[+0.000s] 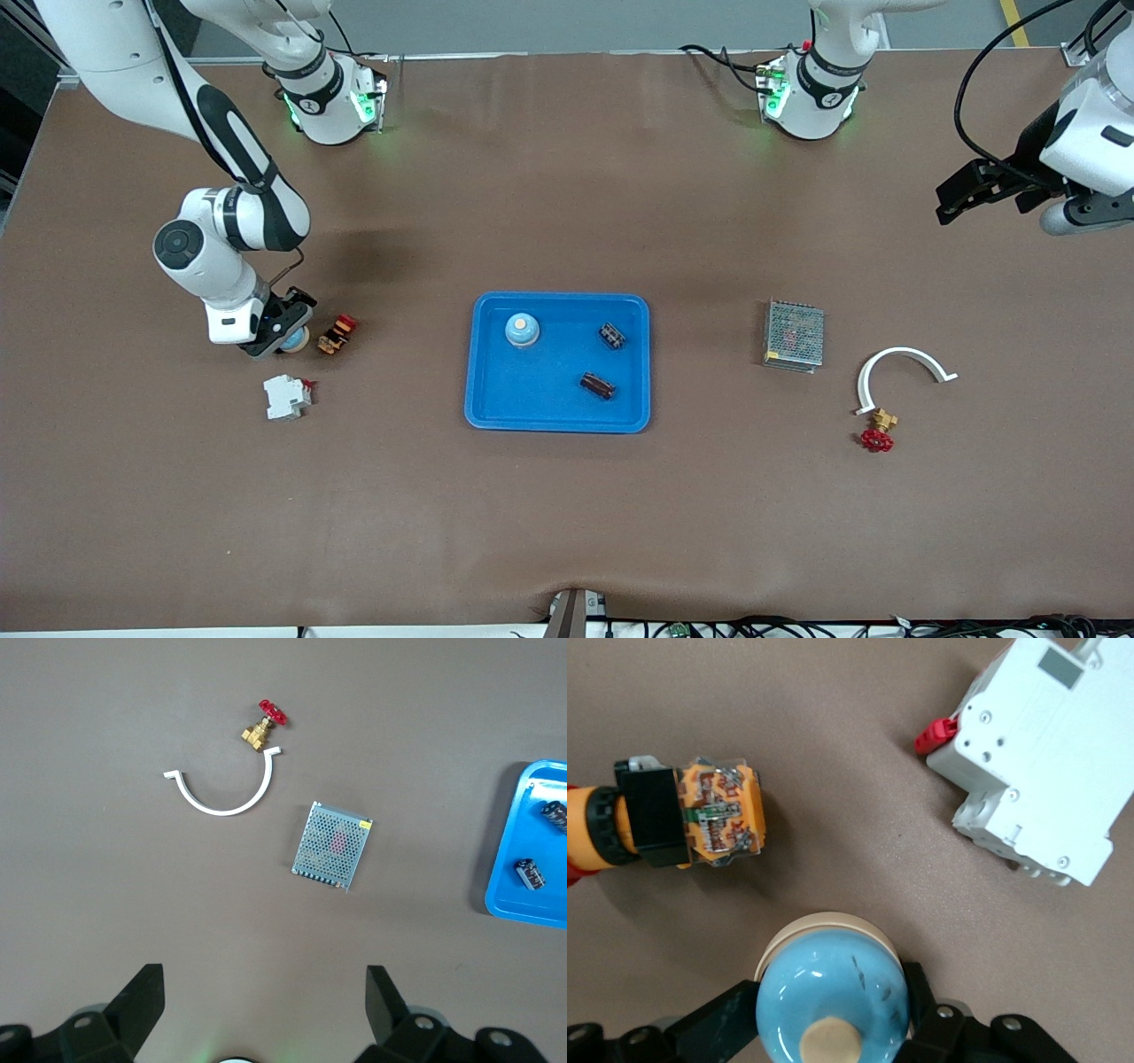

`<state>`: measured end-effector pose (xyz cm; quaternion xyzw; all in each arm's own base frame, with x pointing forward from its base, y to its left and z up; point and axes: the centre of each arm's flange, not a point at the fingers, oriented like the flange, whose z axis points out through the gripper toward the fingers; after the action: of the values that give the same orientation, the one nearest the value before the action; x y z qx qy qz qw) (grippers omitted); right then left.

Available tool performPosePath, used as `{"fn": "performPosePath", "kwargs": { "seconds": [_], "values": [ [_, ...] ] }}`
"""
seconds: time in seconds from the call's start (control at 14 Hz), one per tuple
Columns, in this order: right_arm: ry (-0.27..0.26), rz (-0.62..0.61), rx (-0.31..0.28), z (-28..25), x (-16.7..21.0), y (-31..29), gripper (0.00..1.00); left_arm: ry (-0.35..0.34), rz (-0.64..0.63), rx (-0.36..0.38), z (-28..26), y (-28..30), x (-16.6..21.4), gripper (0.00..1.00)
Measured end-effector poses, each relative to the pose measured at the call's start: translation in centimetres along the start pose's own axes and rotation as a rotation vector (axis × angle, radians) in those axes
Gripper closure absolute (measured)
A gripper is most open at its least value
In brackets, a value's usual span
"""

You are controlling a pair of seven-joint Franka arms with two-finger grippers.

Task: Place electrolytic capacitor and blue bell in tray
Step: 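Lift the blue bell off the table with the right gripper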

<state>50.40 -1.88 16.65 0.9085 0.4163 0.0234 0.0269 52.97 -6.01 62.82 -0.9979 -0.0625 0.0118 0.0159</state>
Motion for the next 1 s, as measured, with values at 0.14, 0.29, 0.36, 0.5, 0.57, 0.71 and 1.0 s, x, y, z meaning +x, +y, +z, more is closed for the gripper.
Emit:
{"fn": "performPosePath", "kwargs": {
  "seconds": [0.14,0.29,0.36,0.5,0.57,0.71,1.0],
  "values": [
    [0.0,0.0,0.0,0.0,0.0,0.0,0.29,0.006,0.0,-0.004,-0.2,0.0,0.4,0.0],
    [0.0,0.0,0.0,0.0,0.0,0.0,0.29,0.009,0.0,-0.006,-0.3,0.1,0.8,0.0],
    [0.0,0.0,0.0,0.0,0.0,0.0,0.29,0.006,0.0,-0.006,-0.1,0.1,1.0,0.0],
    [0.001,-0.001,-0.001,0.0,0.1,0.0,0.29,-0.009,0.0,-0.005,0.7,0.2,1.5,0.0],
    [0.003,-0.003,-0.001,-0.1,0.2,0.0,0.29,-0.016,0.001,-0.005,1.1,0.2,1.8,0.0],
    [0.006,-0.005,-0.003,-0.2,0.4,0.0,0.29,-0.025,0.001,-0.005,1.6,0.3,2.3,0.0],
    [-0.029,-0.011,0.039,-2.0,1.5,0.8,0.31,-0.018,0.0,-0.007,1.3,0.3,2.4,0.0]
  ]
}}
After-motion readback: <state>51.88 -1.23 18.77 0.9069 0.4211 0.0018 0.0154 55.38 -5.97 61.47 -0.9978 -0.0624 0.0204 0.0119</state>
